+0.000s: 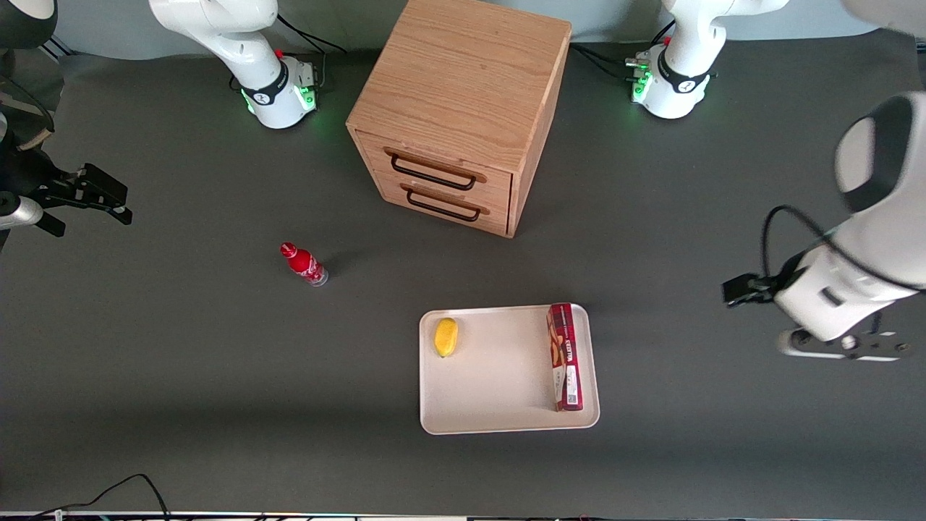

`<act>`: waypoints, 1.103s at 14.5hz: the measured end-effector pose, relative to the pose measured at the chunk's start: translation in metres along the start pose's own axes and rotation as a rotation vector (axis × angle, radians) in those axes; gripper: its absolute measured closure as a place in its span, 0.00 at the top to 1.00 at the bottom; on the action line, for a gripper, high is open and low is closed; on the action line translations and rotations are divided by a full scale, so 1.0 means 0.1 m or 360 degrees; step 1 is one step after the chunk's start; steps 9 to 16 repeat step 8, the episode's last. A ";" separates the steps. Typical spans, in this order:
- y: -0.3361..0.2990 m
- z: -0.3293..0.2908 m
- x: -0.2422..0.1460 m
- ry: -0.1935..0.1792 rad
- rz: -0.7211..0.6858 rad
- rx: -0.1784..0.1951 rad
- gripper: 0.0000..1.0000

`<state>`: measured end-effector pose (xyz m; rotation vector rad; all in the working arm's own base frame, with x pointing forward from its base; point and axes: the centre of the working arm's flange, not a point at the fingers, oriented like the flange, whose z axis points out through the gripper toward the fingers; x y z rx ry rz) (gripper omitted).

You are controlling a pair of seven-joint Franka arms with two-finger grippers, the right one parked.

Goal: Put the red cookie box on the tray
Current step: 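Open the left gripper and raise it away from the tray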

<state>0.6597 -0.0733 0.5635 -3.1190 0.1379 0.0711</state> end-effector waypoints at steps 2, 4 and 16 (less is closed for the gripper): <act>-0.35 -0.31 -0.24 -0.0019 0.0046 -0.0037 1.00; -0.55 -0.59 -0.49 -0.0014 0.0068 -0.0049 1.00; -0.57 -0.93 -0.81 -0.0004 0.0087 -0.0031 1.00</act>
